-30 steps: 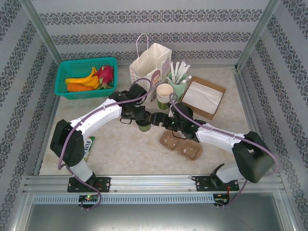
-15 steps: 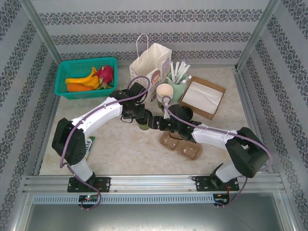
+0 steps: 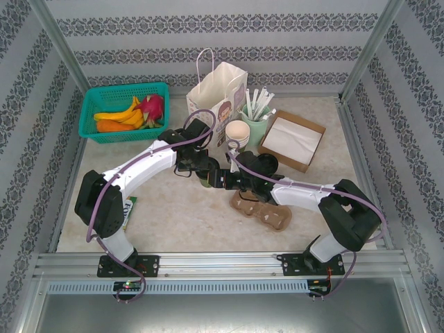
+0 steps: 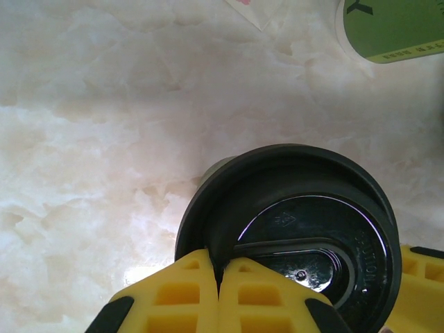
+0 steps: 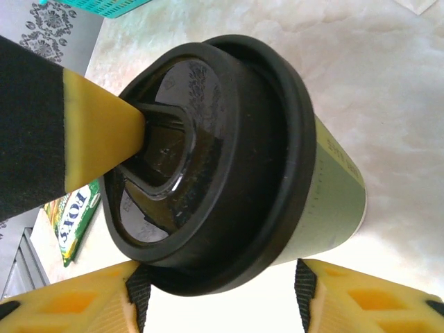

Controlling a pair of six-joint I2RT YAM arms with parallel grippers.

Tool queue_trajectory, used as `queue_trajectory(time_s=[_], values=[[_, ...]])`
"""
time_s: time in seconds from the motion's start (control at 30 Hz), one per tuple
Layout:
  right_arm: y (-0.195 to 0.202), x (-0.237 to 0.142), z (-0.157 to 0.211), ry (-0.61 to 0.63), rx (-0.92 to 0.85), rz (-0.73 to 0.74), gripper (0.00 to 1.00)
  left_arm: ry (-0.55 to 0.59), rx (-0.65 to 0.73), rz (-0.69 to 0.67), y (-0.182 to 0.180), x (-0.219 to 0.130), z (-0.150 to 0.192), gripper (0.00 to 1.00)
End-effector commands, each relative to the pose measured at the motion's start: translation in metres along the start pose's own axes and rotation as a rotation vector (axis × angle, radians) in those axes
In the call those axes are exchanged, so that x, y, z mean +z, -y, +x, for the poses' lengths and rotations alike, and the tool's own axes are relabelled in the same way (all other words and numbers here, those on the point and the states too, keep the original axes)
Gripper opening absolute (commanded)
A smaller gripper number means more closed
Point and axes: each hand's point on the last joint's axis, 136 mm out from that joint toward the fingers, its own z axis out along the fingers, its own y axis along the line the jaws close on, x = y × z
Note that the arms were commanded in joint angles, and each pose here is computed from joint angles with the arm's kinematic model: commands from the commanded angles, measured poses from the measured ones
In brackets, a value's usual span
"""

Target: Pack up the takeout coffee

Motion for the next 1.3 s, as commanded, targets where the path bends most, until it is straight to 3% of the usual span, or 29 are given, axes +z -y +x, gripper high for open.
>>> queue_trajectory(time_s=[0.0, 0.13, 0.3, 0.67, 1.27], values=[[0.03, 0.008, 0.006, 0.014, 0.023, 0.118, 0.53, -0.187, -0.019, -0.105, -0.03, 0.042, 0.048, 0.0], [0.054, 0.005, 0.024, -0.008, 0.067, 0.183, 0.5, -0.255, 0.005, -0.136, -0.042, 0.055, 0.069, 0.0], [0.065, 0.002, 0.028, -0.015, 0.089, 0.206, 0.49, -0.257, 0.039, -0.173, -0.049, 0.059, 0.07, 0.0], [0.006, -0.012, -0.024, 0.048, 0.087, 0.025, 0.52, -0.145, 0.086, -0.194, -0.041, 0.025, 0.029, 0.0], [-0.017, -0.022, -0.065, 0.139, 0.179, -0.05, 0.69, -0.122, 0.111, -0.106, -0.018, 0.008, 0.013, 0.0]])
